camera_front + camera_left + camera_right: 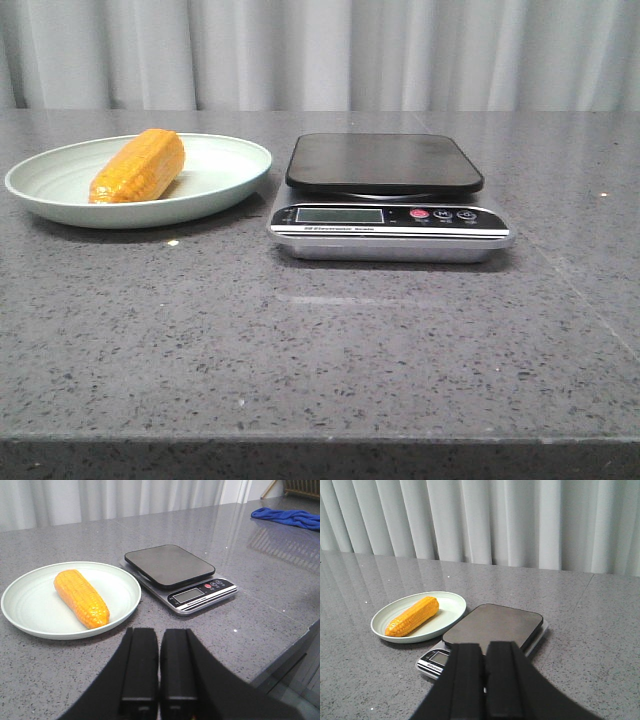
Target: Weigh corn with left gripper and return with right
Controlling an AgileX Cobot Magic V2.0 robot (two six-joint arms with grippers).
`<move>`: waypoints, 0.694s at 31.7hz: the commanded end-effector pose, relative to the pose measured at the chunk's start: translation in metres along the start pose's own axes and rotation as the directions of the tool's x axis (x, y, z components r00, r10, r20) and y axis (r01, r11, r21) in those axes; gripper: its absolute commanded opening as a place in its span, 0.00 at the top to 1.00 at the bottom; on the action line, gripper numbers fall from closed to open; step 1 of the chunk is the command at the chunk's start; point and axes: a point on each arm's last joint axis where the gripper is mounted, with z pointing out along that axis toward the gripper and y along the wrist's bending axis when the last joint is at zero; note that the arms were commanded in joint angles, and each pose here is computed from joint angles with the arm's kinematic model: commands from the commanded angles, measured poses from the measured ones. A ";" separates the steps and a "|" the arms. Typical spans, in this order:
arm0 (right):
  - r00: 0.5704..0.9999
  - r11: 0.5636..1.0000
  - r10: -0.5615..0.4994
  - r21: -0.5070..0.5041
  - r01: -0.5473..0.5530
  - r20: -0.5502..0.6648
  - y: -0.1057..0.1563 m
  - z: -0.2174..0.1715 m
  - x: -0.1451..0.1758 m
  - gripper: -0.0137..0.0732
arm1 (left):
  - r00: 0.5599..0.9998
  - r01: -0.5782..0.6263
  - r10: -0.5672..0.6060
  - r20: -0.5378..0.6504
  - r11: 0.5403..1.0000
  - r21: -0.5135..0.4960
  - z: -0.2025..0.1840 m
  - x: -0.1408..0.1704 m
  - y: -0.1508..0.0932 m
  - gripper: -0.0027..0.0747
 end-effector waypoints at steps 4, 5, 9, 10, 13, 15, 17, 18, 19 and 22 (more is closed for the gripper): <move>0.994 1.000 -0.025 -0.010 0.026 0.102 0.002 -0.001 -0.015 0.68 | 0.998 0.006 -0.006 0.064 1.000 0.004 0.002 -0.006 -0.001 0.79; 0.994 1.000 -0.025 -0.010 0.026 0.102 0.002 -0.001 -0.015 0.68 | 0.998 0.007 -0.007 0.055 1.000 -0.011 0.004 -0.003 -0.001 0.79; 0.994 1.000 -0.025 -0.010 0.026 0.102 0.002 -0.001 -0.015 0.68 | 1.000 0.016 -0.013 0.026 0.993 -0.119 0.008 0.009 0.005 0.79; 0.994 1.000 -0.025 -0.010 0.026 0.102 0.002 -0.001 -0.015 0.68 | 1.000 0.018 -0.015 0.023 0.987 -0.161 0.009 0.011 0.008 0.79; 0.994 1.000 -0.025 -0.010 0.026 0.102 0.002 -0.001 -0.015 0.68 | 0.997 0.042 -0.024 0.070 0.964 -0.263 0.010 0.018 0.013 0.79; 0.994 1.000 -0.025 -0.010 0.026 0.102 0.002 -0.001 -0.015 0.68 | 0.991 0.046 -0.004 0.132 0.949 -0.311 0.010 0.023 0.016 0.79; 0.994 1.000 -0.025 -0.010 0.026 0.102 0.002 -0.001 -0.015 0.68 | 0.978 0.036 0.043 0.204 0.929 -0.369 0.008 0.028 0.018 0.79; 0.994 1.000 -0.025 -0.010 0.026 0.102 0.002 -0.001 -0.015 0.68 | 0.970 0.033 0.064 0.234 0.921 -0.389 0.006 0.030 0.018 0.79; 0.994 1.000 -0.025 -0.010 0.026 0.102 0.002 -0.001 -0.015 0.68 | 0.965 0.029 0.081 0.250 0.912 -0.409 0.006 0.035 0.019 0.79; 0.994 1.000 -0.025 -0.010 0.026 0.102 0.002 -0.001 -0.015 0.68 | 0.954 0.036 0.111 0.279 0.880 -0.473 0.008 0.047 0.023 0.79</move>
